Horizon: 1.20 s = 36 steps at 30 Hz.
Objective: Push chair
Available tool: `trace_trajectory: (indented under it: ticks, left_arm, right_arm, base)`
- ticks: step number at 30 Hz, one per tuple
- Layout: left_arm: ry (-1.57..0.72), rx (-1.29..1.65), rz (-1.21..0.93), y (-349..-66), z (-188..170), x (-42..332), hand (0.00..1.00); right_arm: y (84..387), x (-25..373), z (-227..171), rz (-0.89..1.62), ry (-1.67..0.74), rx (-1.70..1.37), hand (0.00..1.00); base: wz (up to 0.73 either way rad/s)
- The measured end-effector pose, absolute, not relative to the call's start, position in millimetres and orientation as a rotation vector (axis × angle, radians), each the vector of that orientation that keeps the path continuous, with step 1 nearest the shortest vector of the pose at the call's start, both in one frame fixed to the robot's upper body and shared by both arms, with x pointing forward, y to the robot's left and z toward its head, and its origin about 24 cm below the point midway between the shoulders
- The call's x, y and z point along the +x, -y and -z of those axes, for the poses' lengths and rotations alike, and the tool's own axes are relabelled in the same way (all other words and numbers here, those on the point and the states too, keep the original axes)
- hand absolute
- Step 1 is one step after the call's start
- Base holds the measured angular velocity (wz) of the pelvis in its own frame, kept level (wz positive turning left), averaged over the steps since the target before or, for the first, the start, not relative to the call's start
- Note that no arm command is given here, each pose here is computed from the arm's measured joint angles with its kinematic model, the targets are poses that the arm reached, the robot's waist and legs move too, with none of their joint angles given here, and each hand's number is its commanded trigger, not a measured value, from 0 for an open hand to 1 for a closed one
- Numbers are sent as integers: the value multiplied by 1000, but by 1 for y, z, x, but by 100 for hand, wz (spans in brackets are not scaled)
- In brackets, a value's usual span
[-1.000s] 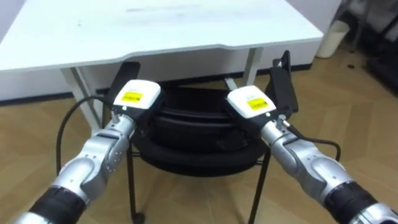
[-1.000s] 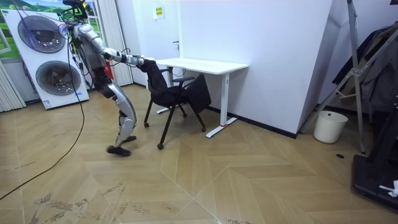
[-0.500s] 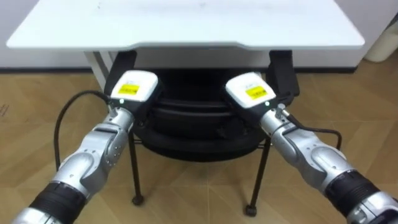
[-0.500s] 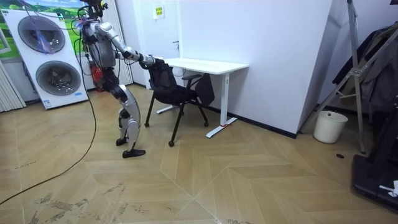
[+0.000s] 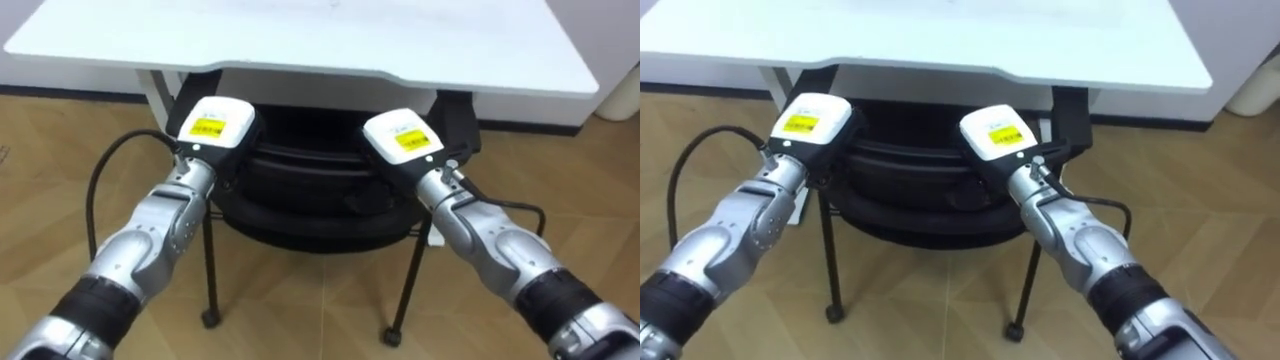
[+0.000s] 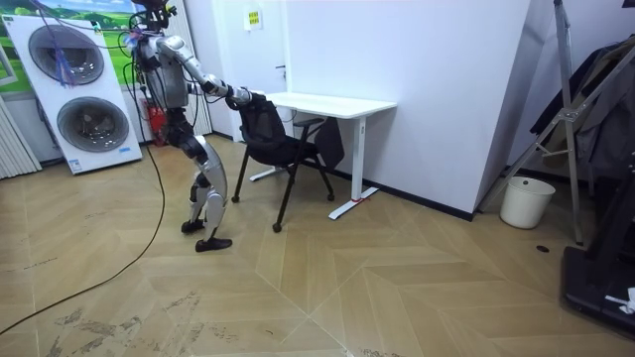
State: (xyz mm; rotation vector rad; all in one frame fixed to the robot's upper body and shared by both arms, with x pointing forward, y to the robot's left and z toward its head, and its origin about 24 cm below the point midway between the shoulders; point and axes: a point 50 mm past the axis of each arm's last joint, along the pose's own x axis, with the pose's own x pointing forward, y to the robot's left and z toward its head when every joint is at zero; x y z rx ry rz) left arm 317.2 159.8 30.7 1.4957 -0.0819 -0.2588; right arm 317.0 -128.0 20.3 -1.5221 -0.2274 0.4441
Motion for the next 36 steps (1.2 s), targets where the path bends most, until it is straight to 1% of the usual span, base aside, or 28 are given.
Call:
trace_trajectory:
  ticks: [5,7,9,11,18,20,26,30,36]
  left_arm:
    - [60,1470,247,-159,-24,313,100]
    - [66,1460,254,-154,-22,312,100]
    - [68,1446,268,-147,-18,309,100]
    - [67,1448,272,-148,-17,307,100]
    - [98,1475,242,-157,-30,312,100]
    - [100,1474,245,-156,-33,312,100]
    - [101,1466,259,-154,-33,311,100]
    - [102,1481,293,-148,-30,310,100]
    - [100,1505,316,-149,-29,309,100]
  right_arm:
    - [127,314,-19,-455,234,-1533,100]
    - [133,312,-19,-456,233,-1541,100]
    - [140,310,-16,-460,225,-1550,100]
    - [140,308,-14,-462,220,-1544,100]
    - [134,310,-22,-428,253,-1537,100]
    - [131,310,-24,-428,258,-1530,100]
    - [135,310,-24,-424,260,-1538,100]
    - [140,302,-14,-420,226,-1512,100]
    - [141,296,-5,-411,209,-1489,100]
  base:
    - [10]
    - [11]
    - [-38]
    - [-38]
    - [-9]
    - [0]
    - [-18]
    - [0]
    - [-3]
